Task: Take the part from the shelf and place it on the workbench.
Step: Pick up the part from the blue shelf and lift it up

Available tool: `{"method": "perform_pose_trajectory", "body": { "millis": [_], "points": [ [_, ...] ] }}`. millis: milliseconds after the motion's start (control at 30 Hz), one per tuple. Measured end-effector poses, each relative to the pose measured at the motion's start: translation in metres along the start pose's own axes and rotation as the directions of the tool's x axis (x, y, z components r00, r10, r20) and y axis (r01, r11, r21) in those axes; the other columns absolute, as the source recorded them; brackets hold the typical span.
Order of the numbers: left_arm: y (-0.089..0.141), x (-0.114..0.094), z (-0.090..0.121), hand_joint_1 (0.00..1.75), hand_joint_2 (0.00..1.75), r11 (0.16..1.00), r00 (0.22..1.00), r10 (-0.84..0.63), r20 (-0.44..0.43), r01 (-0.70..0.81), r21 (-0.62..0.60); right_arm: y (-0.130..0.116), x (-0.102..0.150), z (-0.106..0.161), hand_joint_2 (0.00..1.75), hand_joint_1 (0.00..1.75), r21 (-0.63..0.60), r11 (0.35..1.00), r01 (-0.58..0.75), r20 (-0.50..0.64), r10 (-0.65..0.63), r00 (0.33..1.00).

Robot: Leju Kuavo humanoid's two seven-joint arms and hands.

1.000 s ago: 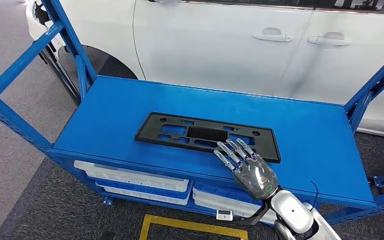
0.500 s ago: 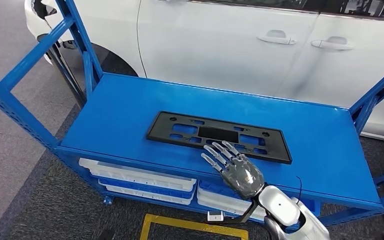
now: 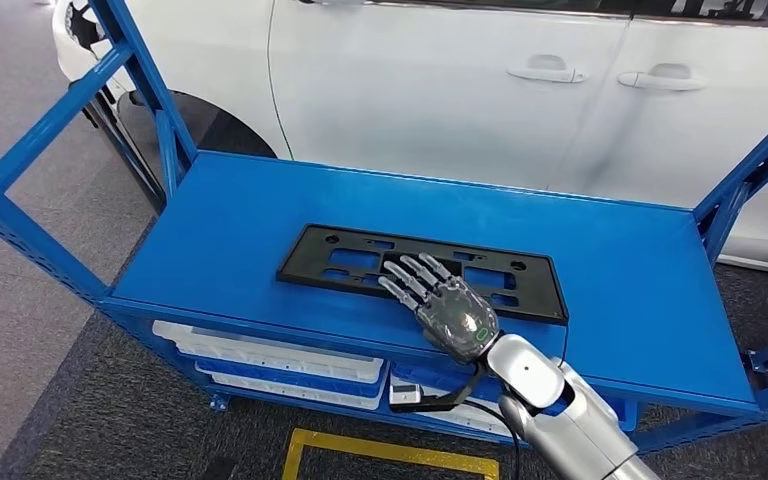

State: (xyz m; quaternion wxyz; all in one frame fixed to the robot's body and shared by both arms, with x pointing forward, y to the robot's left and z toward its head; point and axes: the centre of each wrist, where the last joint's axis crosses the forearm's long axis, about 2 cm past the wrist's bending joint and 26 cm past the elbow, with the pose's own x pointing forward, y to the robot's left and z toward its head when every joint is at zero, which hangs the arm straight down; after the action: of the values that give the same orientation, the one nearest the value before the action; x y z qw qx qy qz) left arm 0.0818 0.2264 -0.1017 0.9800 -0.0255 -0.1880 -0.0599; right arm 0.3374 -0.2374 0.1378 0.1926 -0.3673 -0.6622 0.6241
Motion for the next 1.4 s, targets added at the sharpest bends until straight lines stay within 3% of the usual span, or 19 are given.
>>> {"method": "perform_pose_trajectory", "body": {
  "millis": [700,1400],
  "points": [
    [0.001,0.001,0.0,0.0,0.0,1.0,1.0,0.014,0.002,-0.014,0.004,0.017,-0.001,-0.024,1.75,0.0,0.087,0.996,0.016,0.015,-0.018,1.0],
    [0.001,-0.003,0.0,0.0,0.0,1.0,1.0,0.013,0.0,-0.013,0.006,0.028,-0.028,-0.043,1.75,0.0,0.151,0.989,0.0,-0.108,0.017,0.994]
  ]
}}
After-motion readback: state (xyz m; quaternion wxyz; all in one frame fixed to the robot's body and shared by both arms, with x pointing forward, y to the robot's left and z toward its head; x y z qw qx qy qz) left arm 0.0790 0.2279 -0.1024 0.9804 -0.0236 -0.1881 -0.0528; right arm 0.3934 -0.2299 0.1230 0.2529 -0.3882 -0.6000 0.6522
